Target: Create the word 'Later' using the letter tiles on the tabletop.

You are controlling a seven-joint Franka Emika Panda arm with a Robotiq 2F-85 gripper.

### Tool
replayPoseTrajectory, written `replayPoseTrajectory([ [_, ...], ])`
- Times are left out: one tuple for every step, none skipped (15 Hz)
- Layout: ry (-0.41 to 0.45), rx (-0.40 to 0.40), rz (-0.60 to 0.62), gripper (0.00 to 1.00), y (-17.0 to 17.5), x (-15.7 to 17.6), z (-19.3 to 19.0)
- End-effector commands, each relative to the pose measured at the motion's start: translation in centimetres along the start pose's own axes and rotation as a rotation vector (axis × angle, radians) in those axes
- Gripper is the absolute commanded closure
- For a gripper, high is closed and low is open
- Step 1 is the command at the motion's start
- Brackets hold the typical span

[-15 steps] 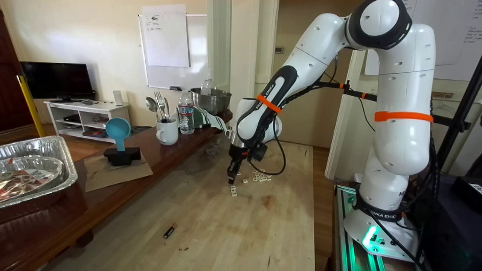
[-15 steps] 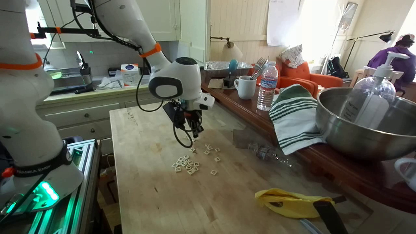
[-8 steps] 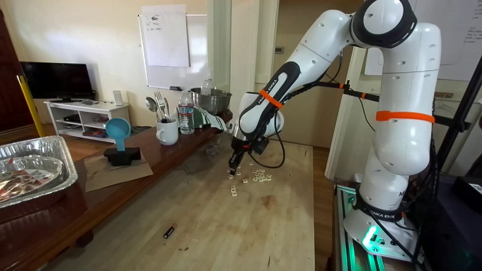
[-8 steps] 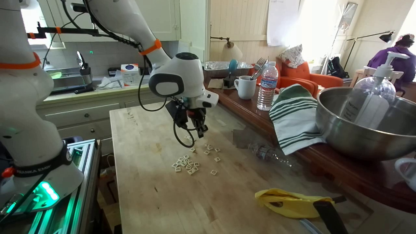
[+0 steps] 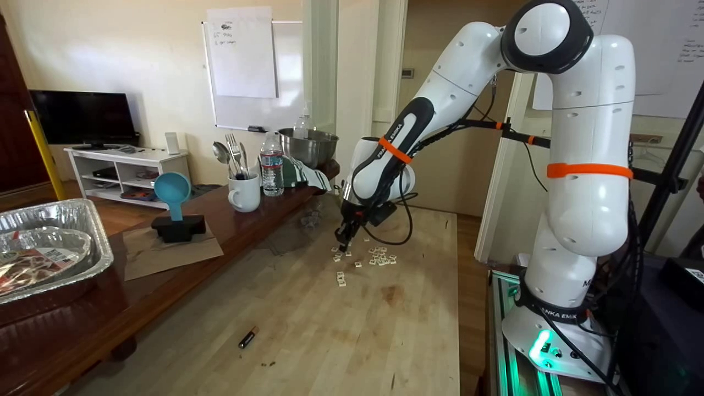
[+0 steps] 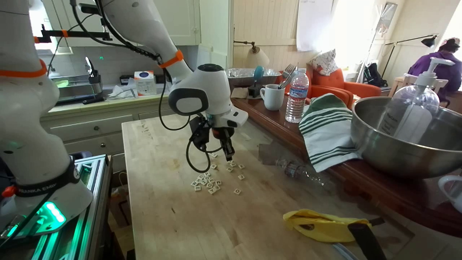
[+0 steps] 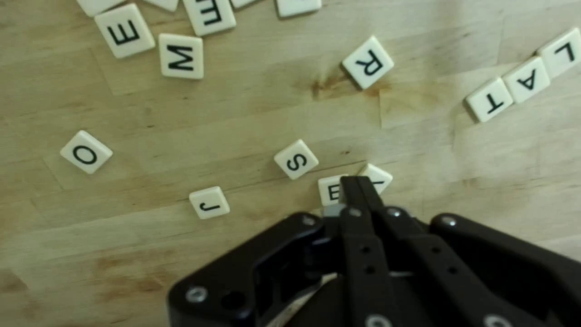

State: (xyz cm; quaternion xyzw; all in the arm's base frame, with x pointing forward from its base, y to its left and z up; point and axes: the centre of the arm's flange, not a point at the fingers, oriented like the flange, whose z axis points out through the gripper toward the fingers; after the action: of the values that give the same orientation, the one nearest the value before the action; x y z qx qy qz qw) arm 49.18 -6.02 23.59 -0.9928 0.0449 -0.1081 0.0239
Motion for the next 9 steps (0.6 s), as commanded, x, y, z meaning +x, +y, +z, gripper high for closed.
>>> replayPoseTrajectory([
  [0.008, -0.016, 0.090, 1.00, -0.1, 1.1, 1.5],
  [0.006, -0.017, 0.113, 1.00, 0.0, 1.2, 1.7],
  [0.003, -0.013, 0.139, 1.00, 0.0, 1.3, 1.9],
  [-0.001, -0.008, 0.162, 1.00, 0.1, 1.4, 2.2],
  [-0.005, -0.005, 0.180, 1.00, 0.1, 1.5, 2.5],
  [-0.007, -0.004, 0.196, 1.00, 0.1, 1.6, 2.7],
  [-0.008, 0.000, 0.212, 1.00, 0.1, 1.7, 2.8],
  [-0.008, 0.001, 0.225, 1.00, 0.2, 1.8, 3.0],
  [-0.015, 0.000, 0.232, 1.00, 0.1, 1.9, 3.3],
])
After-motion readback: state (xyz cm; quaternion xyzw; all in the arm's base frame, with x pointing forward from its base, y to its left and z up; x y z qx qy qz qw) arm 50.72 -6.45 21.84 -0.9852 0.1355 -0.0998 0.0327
